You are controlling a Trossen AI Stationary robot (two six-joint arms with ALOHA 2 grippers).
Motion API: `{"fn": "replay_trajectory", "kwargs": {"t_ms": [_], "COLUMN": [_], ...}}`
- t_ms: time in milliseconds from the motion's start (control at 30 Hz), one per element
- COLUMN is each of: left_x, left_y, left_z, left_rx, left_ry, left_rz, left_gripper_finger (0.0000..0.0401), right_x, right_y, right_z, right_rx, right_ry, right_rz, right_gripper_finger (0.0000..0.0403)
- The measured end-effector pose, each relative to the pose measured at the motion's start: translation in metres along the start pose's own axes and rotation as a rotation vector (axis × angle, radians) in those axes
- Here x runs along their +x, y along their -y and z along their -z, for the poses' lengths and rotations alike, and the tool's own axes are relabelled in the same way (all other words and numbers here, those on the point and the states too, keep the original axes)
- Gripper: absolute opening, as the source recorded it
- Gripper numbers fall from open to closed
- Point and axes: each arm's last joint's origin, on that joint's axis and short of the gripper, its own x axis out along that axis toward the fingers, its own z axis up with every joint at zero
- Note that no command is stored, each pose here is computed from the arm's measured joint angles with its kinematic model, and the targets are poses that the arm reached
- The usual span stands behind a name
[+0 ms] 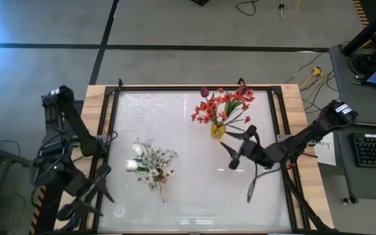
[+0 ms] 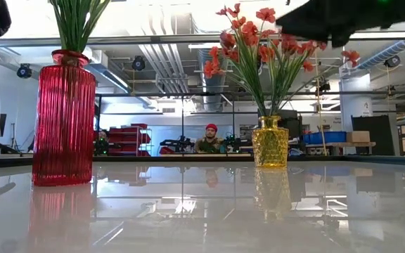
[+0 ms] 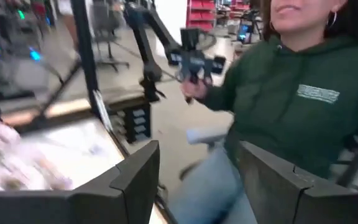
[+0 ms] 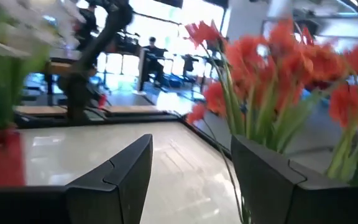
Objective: Sort flowers into vase by color
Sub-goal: Return to Home Position
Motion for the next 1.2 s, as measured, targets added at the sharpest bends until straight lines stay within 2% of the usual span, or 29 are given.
{"fn": "replay_trajectory", "kwargs": {"t_ms": [133,233,333,533,600,733,833,967,1067,1200], "left_x": [0.0,0.003,0.009,0.013,0.015,0.019,0.019,0.014,0.01,0.007], "left_y": [0.01,0.014,0.013,0.008,0.004,-0.008,-0.018,-0.034,-0.043,-0.055], "left_z": [0.011,0.027,0.044,0.068,0.078,0.102,0.119,0.135,0.141,0.139], "left_rx": [-0.123,-0.203,-0.218,-0.205,-0.218,-0.214,-0.225,-0.264,-0.264,-0.201], "left_ry": [-0.078,-0.174,-0.222,-0.244,-0.23,-0.162,-0.109,-0.053,-0.04,-0.013], "left_rz": [0.019,-0.053,-0.141,-0.166,-0.176,-0.152,-0.097,-0.089,-0.091,-0.111], "left_gripper_finger": [0.0186,0.0161,0.0124,0.0029,0.0008,0.0007,0.0001,0.0001,0.0,0.0], "right_x": [-0.01,-0.015,-0.018,-0.024,-0.026,-0.033,-0.04,-0.049,-0.054,-0.061], "right_y": [-0.001,-0.002,-0.002,0.001,0.004,0.014,0.025,0.039,0.048,0.059], "right_z": [-0.009,-0.015,-0.018,-0.026,-0.028,-0.032,-0.03,-0.028,-0.024,-0.021], "right_rx": [-0.02,-0.014,0.01,0.033,0.042,0.095,0.118,0.179,0.206,0.226], "right_ry": [0.031,0.055,0.081,0.108,0.114,0.146,0.173,0.213,0.233,0.262], "right_rz": [-0.039,-0.08,-0.138,-0.196,-0.246,-0.329,-0.35,-0.383,-0.387,-0.378], "right_gripper_finger": [0.021,0.021,0.021,0.021,0.021,0.021,0.021,0.021,0.021,0.0209]}}
